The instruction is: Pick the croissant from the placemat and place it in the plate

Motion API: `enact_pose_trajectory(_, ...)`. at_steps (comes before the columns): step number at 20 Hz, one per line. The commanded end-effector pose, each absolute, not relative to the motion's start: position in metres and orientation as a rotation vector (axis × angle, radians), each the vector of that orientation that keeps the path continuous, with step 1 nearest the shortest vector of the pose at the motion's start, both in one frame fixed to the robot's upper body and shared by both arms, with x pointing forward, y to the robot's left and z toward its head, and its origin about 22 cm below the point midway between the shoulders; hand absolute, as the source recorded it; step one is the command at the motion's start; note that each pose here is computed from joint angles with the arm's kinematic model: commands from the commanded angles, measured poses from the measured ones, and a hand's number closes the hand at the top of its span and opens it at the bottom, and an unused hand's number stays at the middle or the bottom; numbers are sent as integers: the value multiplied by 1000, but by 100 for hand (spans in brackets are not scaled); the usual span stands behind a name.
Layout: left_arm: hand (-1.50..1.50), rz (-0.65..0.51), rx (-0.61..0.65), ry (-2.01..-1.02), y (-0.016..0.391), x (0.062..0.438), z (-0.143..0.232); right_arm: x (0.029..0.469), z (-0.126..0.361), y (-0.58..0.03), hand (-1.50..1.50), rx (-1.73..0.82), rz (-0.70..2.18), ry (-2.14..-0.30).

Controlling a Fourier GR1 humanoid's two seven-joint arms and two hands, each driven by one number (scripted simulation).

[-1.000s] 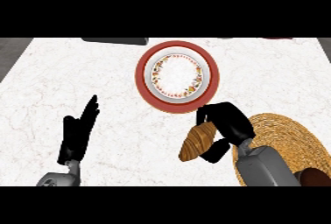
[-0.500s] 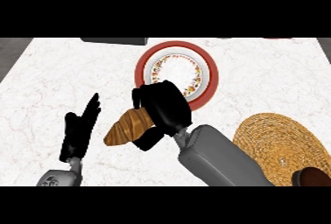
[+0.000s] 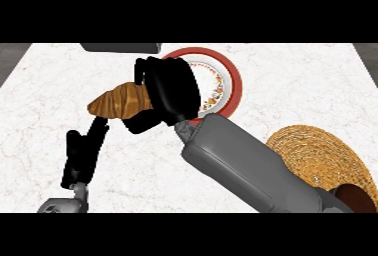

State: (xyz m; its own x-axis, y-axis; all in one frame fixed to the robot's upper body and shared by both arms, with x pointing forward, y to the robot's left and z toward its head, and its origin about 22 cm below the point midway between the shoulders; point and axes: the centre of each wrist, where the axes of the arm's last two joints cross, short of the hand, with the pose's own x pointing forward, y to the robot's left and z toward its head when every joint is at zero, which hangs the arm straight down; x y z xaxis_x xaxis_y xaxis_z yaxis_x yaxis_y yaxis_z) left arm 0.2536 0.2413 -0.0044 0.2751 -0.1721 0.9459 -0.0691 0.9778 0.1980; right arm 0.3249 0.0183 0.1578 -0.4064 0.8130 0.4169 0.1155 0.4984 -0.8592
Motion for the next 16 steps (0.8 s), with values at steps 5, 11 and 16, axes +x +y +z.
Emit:
enact_pose_trajectory(5,0,-55,238,-1296,250,253,-3,386,147,2,150,-835,893,-1753)
enact_pose_trajectory(11,0,-61,210,-1312,237,235,-16,412,142,-8,150,-852,920,-1692)
enact_pose_trajectory(16,0,-71,217,-1317,241,257,-4,428,114,-29,150,-840,1009,-1535)
